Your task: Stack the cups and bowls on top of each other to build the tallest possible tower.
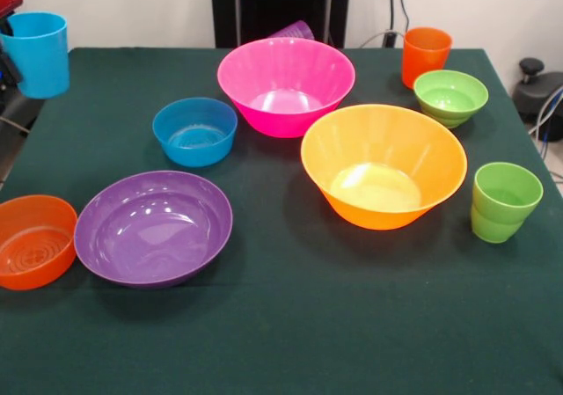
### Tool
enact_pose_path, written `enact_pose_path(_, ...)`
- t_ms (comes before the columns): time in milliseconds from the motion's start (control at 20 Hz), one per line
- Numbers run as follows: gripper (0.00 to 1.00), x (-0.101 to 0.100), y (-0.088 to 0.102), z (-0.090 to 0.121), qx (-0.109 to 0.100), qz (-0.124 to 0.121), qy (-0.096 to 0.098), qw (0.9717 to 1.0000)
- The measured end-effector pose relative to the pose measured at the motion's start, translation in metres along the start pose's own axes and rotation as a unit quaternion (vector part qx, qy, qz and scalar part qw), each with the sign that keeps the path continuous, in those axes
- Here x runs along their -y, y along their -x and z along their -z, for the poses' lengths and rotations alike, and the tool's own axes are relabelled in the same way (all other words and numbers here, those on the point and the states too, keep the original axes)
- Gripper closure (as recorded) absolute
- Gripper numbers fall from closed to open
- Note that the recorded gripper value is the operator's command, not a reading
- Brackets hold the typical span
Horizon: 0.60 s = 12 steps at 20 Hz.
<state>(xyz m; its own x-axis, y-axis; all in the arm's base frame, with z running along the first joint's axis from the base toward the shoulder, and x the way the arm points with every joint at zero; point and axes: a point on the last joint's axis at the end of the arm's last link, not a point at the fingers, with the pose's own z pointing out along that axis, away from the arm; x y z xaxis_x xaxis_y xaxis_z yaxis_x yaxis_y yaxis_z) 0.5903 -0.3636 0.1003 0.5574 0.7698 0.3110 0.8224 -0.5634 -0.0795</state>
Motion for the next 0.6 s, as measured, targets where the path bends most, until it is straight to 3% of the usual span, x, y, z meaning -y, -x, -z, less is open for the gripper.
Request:
enact_pose_path(100,1.00,0.000,0.001,-0.002,0.014,-0.002,-0.013,0.9998)
enact_pose_path(200,1.00,0.003,-0.001,-0.005,0.046,-0.003,-0.047,0.9978)
enact_pose_path(250,1.00,0.006,-0.006,-0.006,0.070,-0.002,-0.076,0.9947)
enact_pose_path(350,1.00,0.011,-0.011,-0.005,0.097,0.000,-0.108,0.9894)
enact_pose_path(400,1.00,0.017,-0.019,-0.003,0.120,0.004,-0.135,0.9835)
enact_pose_path(600,1.00,0.025,-0.034,0.005,0.154,0.015,-0.173,0.9726)
